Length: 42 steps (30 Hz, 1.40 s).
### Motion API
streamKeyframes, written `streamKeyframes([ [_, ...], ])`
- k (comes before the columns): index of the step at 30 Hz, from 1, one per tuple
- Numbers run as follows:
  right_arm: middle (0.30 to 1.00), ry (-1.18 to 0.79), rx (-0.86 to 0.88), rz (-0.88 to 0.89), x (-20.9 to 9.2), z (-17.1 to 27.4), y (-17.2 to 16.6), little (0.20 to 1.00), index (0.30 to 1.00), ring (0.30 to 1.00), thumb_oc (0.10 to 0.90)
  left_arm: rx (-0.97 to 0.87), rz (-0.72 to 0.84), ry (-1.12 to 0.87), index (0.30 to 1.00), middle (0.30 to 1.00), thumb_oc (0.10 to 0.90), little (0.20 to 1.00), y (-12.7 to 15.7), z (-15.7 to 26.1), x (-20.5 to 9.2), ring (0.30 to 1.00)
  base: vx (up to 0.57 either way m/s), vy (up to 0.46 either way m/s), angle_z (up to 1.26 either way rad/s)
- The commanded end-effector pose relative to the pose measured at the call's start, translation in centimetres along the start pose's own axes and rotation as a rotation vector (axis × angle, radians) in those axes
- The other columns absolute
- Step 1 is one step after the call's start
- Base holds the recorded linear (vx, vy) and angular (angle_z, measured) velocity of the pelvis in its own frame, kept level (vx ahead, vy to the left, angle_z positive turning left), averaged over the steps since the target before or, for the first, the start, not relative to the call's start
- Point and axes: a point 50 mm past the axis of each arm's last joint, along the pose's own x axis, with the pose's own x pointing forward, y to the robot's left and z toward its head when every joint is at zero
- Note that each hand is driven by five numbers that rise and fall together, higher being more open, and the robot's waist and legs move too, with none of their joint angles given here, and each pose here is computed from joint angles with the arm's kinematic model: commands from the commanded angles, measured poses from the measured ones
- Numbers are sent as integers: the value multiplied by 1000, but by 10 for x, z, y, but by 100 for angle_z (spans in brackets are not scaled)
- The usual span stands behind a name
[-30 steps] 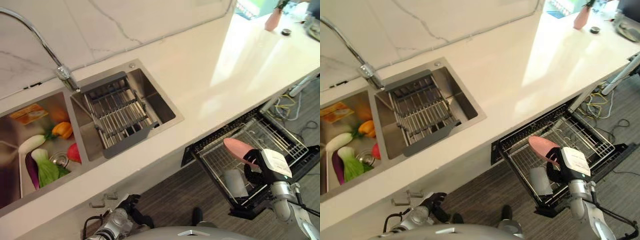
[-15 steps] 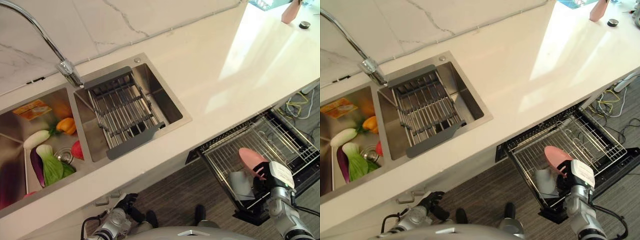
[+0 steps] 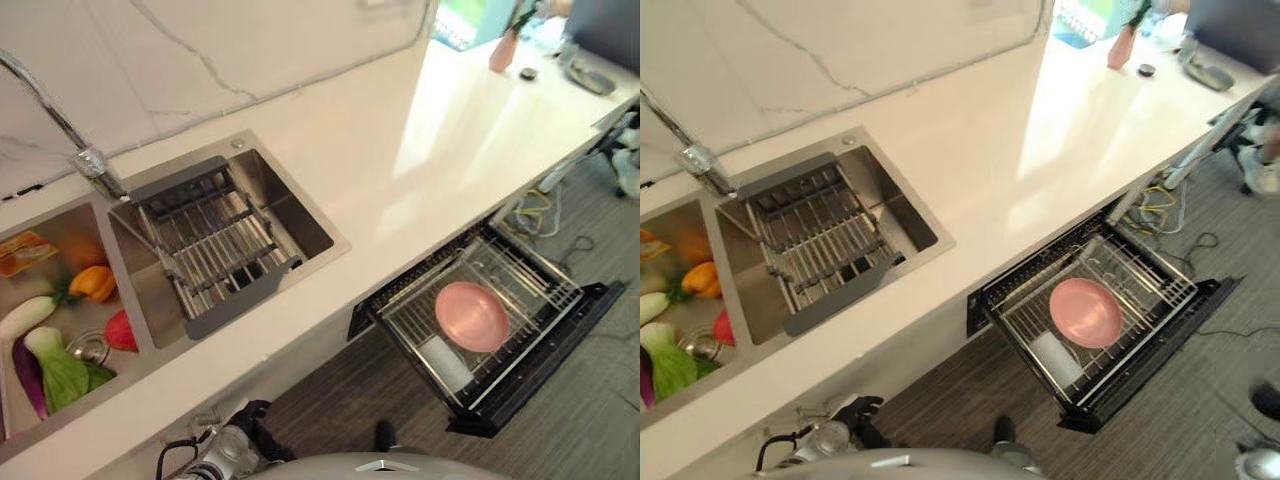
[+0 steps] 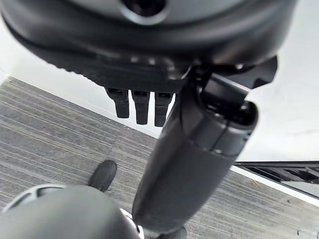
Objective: Place the dishes in the dishwasher.
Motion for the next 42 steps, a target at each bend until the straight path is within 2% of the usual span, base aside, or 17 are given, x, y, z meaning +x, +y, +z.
streamKeyframes([
  [1,300,221,175,-133,0,-38,-13,300,300,300,400,9,-11,7,900,900,800,900,-8,6,2,900,44,-40,-9],
  [4,300,422,232,-105,-24,-78,-2,300,300,300,400,-7,7,-20,900,900,800,900,-5,16,3,900,-1,-22,0],
  [5,300,422,232,-105,-24,-78,-2,300,300,300,400,-7,7,-20,900,900,800,900,-5,16,3,900,0,0,0],
  [10,300,534,179,98,-72,-102,36,300,300,300,400,-9,-14,0,900,900,800,900,-12,9,1,900,6,-1,0],
  [17,300,170,14,423,-87,-40,88,300,300,300,400,-153,38,75,900,900,800,900,-8,-15,-3,900,11,28,10],
  [24,300,39,18,526,-89,2,113,300,300,300,400,-203,52,116,900,900,800,900,-6,-27,-5,900,-2,29,23],
  [25,300,-47,10,579,-91,26,125,300,300,300,400,-221,56,123,900,900,800,900,-4,-30,-6,900,-9,24,12],
  [26,300,-47,10,579,-91,26,125,300,300,300,400,-221,56,123,900,900,800,900,-4,-30,-6,900,-31,55,19],
  [27,300,-238,9,650,-97,76,140,300,300,300,400,-240,66,135,900,900,800,900,0,-35,-7,900,-48,43,19],
  [28,300,-319,18,659,-99,97,143,300,300,300,400,-244,70,131,900,900,800,900,1,-34,-7,900,-48,43,19],
  [29,300,-319,18,659,-99,97,143,300,300,300,400,-244,70,131,900,900,800,900,1,-34,-7,900,-65,28,38],
  [32,300,-859,59,632,-128,225,138,300,300,300,400,-267,84,91,900,900,800,900,7,-28,-5,900,-102,26,55],
  [35,300,-979,91,622,-139,257,132,300,300,300,400,-268,89,80,900,900,800,900,9,-26,-4,900,-73,14,32],
  [36,300,-1131,128,594,-155,294,120,300,300,300,400,-269,101,69,900,900,800,900,14,-23,-3,900,-38,14,46],
  [38,300,-1225,144,590,-169,315,114,300,300,300,400,-273,114,62,900,900,800,900,18,-21,-3,900,-9,16,52],
  [39,300,-1386,170,570,-189,341,99,300,300,300,400,-279,135,55,900,900,800,900,25,-19,-2,900,19,16,23],
  [42,300,-1528,122,529,-204,355,90,300,300,300,400,-275,152,46,900,900,800,900,32,-18,-1,900,80,15,21],
])
